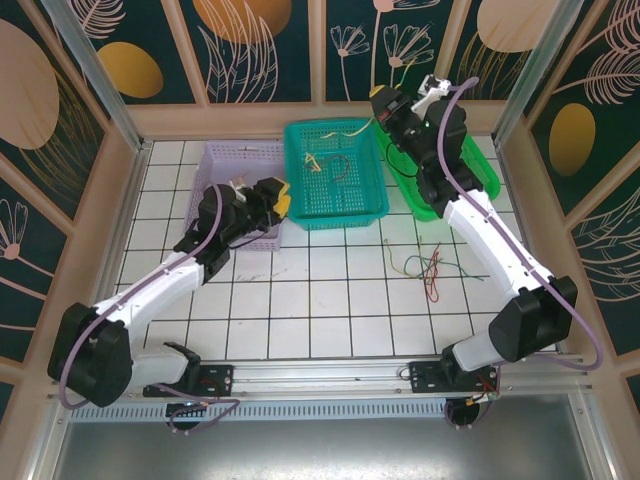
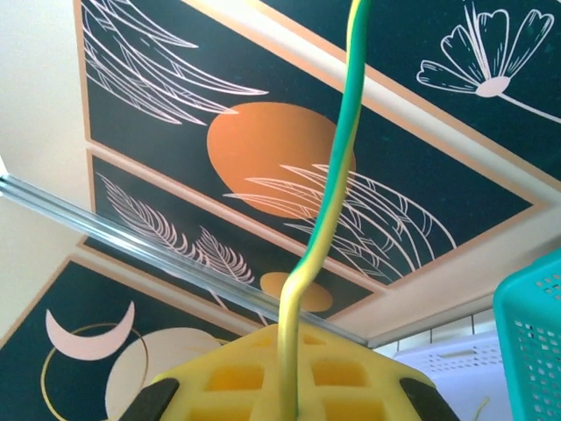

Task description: Untangle the cables

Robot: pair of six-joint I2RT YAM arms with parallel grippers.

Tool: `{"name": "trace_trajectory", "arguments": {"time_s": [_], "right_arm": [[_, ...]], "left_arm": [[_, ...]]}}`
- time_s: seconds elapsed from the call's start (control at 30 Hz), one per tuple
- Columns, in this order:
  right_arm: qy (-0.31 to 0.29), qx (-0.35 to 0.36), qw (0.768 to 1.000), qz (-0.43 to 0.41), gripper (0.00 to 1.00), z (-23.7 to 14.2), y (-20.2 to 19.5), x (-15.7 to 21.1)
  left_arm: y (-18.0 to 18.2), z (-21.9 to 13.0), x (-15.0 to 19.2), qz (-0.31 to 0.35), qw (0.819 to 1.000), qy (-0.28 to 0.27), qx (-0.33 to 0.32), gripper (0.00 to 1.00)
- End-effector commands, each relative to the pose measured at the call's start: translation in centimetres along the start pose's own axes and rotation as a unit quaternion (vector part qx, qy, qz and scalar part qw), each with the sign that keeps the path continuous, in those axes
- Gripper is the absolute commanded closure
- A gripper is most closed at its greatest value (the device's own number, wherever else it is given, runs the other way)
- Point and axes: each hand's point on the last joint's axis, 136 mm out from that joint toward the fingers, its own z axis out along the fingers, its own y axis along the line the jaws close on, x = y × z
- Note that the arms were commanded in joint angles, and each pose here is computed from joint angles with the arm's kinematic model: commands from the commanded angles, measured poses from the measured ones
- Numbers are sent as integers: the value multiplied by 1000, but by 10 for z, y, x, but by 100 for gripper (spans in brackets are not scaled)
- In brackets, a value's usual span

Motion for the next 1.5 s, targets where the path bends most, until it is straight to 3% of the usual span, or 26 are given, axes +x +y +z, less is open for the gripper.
{"name": "trace_trajectory", "arguments": {"time_s": [0.0, 0.37, 0.63, 1.27, 1.47], "right_arm": [[-47, -63, 995, 54, 100, -10, 25, -22], [-45, -90, 991, 89, 100, -16, 23, -16], [-39, -100, 989, 101, 100, -23, 18, -7], [-64, -124, 971, 192, 100, -40, -7, 6], [-65, -118, 967, 216, 100, -47, -14, 14]], "left_arm": [[-29, 7, 14, -93, 993, 37, 68, 60], [-40, 25, 7, -176, 979, 37, 96, 51], [-55, 29, 1, -208, 969, 34, 129, 50], [-59, 32, -3, -243, 959, 36, 144, 57], [-64, 34, -11, -254, 953, 19, 165, 67]]}}
